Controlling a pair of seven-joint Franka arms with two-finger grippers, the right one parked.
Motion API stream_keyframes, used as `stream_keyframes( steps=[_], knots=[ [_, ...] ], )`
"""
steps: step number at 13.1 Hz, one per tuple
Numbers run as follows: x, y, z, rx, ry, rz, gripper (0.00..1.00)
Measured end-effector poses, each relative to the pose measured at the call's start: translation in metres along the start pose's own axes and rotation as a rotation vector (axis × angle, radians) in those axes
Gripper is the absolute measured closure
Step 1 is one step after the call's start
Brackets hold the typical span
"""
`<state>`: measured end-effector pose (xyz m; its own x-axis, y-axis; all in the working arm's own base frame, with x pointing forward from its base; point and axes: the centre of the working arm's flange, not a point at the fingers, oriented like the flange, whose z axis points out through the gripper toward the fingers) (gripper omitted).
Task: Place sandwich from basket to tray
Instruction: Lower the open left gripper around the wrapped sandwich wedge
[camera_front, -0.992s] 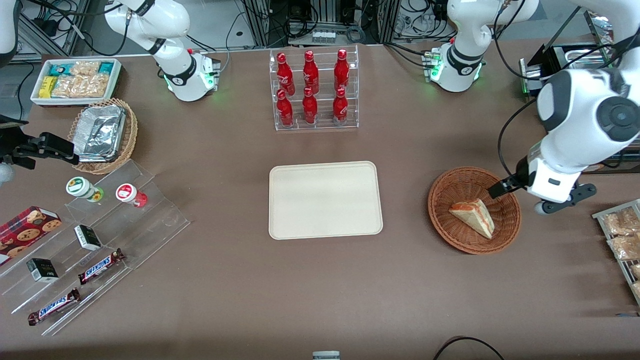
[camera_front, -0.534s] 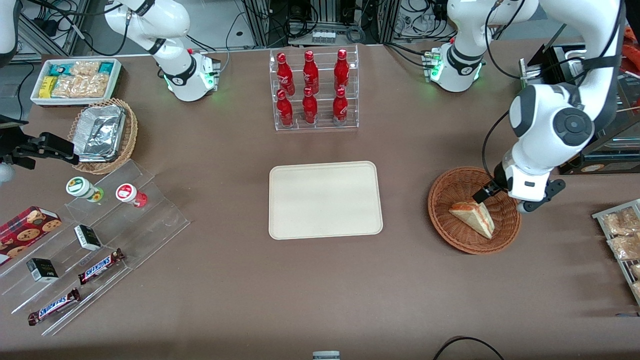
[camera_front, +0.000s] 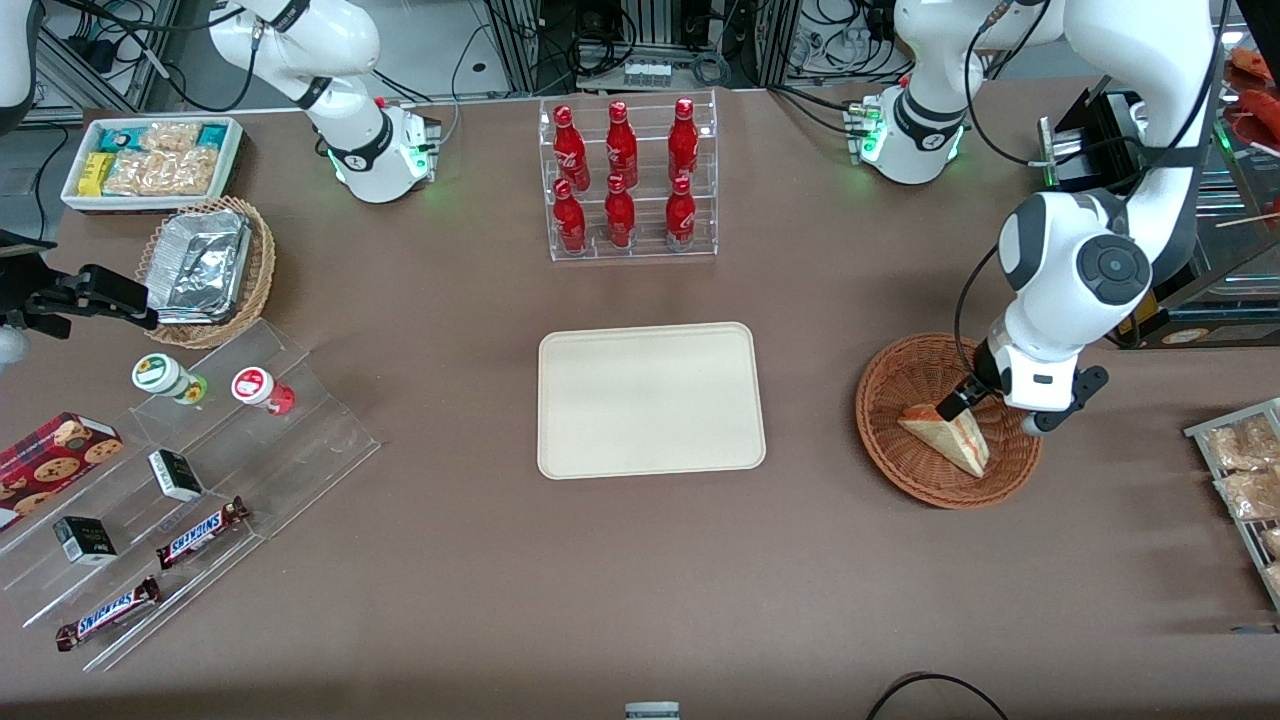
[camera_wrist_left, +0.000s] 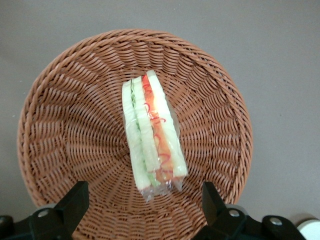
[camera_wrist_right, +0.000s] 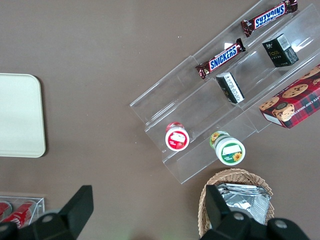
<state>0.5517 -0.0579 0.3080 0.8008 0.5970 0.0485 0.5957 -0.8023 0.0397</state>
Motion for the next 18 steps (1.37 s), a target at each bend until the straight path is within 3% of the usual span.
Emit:
stream_keyframes(
  steps=[15, 16, 18],
  knots=[
    [0.010, -0.005, 0.050, -0.010, 0.010, -0.026, 0.01],
    [0.010, -0.005, 0.051, -0.010, 0.009, -0.028, 0.07],
    [0.011, -0.004, 0.049, -0.012, 0.012, -0.029, 0.33]
  ],
)
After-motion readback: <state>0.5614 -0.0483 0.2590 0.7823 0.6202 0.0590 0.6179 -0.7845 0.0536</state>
